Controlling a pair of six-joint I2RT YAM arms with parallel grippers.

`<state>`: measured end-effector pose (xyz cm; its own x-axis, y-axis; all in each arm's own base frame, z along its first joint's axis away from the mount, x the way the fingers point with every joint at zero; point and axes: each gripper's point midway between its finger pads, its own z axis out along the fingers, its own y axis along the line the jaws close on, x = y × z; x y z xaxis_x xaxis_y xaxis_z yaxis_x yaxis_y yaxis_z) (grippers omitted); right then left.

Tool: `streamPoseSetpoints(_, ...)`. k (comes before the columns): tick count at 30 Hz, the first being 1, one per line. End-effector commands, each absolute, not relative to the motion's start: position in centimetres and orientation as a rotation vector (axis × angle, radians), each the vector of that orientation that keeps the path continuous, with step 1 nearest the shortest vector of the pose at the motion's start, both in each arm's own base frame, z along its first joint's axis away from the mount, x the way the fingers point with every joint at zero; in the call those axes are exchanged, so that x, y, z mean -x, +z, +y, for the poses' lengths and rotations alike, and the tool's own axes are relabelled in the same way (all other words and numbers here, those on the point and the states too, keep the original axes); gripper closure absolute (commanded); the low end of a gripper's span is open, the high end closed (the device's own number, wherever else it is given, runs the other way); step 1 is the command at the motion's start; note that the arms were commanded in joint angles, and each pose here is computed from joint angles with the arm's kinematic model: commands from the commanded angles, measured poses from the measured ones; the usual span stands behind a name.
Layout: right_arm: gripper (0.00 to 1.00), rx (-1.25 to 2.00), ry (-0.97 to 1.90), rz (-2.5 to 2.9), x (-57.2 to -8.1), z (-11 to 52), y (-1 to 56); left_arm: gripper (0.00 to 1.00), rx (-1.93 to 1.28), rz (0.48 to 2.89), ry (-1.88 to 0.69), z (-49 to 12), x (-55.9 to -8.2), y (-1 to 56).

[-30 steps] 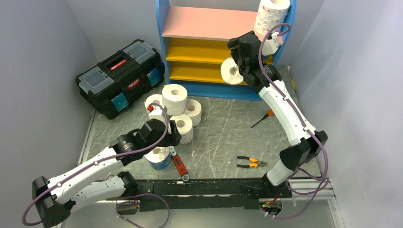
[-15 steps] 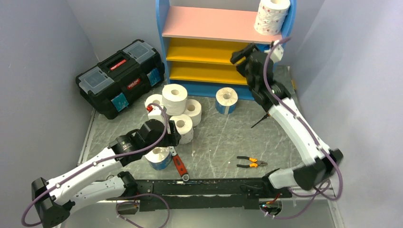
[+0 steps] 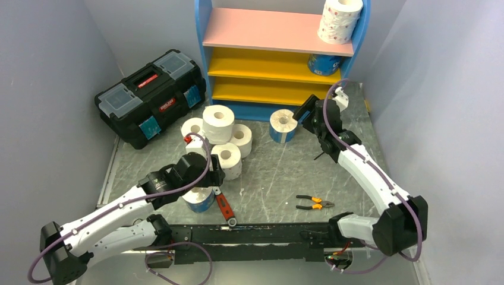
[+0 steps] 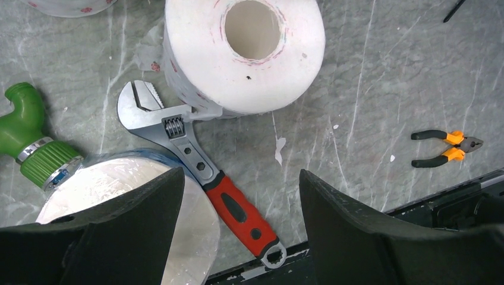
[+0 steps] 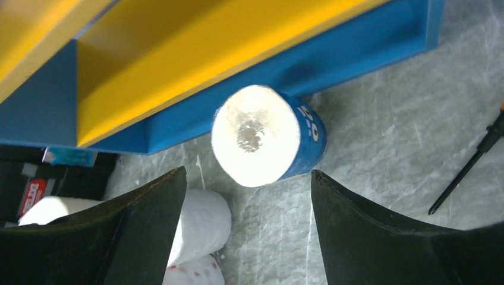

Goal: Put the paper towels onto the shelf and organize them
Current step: Pick up the paper towel from the center of the board.

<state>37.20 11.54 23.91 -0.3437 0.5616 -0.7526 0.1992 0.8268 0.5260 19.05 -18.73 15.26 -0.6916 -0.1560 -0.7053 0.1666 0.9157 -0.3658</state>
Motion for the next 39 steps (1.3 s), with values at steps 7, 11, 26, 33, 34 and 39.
streamPoseSetpoints(7, 0.00, -0.764, 0.730, 1.977, -38.6, 12.5, 18.8, 0.23, 0.012, 2.240, -0.592, -19.6, -19.3, 15.8)
streamPoseSetpoints(11, 0.03, -0.766, 0.738, 2.069, -39.1, 13.4, 16.2, 0.23, 0.008, 2.250, -0.574, -19.6, -19.4, 15.5)
streamPoseSetpoints(26, 0.11, -0.839, 0.724, 2.098, -40.7, 13.8, 13.4, 0.23, -0.009, 2.277, -0.528, -19.8, -19.9, 14.5)
streamPoseSetpoints(33, 0.12, -0.907, 0.713, 2.087, -41.6, 13.6, 12.8, 0.23, -0.013, 2.288, -0.521, -19.9, -19.9, 14.2)
streamPoseSetpoints(34, 0.13, -0.917, 0.714, 2.088, -41.7, 13.6, 12.6, 0.23, -0.011, 2.289, -0.521, -20.0, -19.9, 14.2)
streamPoseSetpoints(39, 0.17, -0.953, 0.719, 2.041, -42.7, 13.5, 12.9, 0.23, -0.011, 2.288, -0.523, -20.0, -19.9, 14.2)
